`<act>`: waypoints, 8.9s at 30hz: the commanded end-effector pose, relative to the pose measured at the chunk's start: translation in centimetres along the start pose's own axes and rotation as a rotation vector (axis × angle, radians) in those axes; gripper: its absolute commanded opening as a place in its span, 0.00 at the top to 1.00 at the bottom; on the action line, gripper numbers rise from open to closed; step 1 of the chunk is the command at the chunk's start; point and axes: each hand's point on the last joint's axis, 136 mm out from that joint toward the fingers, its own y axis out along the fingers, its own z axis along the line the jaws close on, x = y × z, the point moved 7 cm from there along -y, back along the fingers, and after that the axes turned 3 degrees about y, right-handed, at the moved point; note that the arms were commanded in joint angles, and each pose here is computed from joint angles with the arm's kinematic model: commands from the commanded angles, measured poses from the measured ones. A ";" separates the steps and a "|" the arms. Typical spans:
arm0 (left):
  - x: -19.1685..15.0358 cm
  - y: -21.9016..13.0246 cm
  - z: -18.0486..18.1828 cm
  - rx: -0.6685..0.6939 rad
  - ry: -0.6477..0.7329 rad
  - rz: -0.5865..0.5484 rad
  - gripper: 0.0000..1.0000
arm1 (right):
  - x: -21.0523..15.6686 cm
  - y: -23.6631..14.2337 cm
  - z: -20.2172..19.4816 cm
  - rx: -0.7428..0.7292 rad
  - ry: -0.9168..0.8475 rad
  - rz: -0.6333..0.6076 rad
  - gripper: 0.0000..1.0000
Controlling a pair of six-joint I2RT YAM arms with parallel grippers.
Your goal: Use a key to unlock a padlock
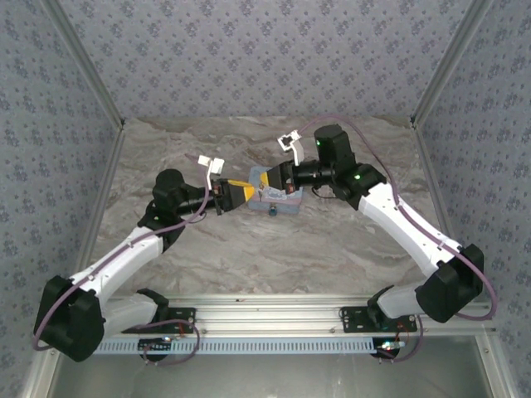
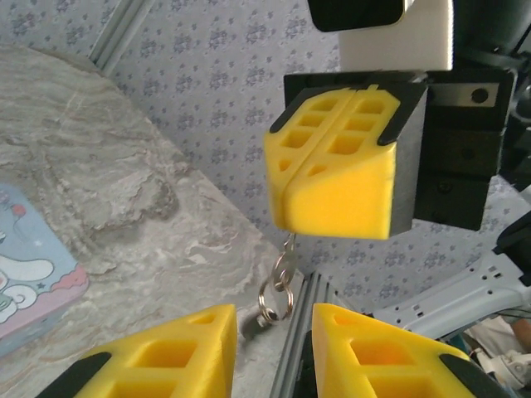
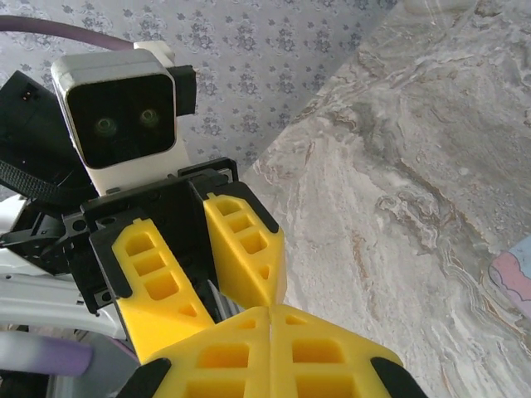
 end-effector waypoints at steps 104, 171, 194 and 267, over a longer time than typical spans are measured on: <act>0.6 2.1 0.5 -0.197 -0.187 -0.085 0.76 | 0.2 -1.0 -0.1 0.063 0.018 -0.162 1.00; -12.0 -5.0 6.0 0.626 -0.059 0.297 1.00 | -11.3 9.1 -12.6 -1.006 0.390 -0.036 0.51; -13.3 -5.5 6.4 0.631 -0.047 0.296 1.00 | -12.5 12.9 -17.1 -1.158 0.337 -0.011 0.60; -11.4 1.0 9.5 0.195 0.100 0.122 1.00 | -9.9 7.2 -10.9 -0.487 0.753 0.246 1.00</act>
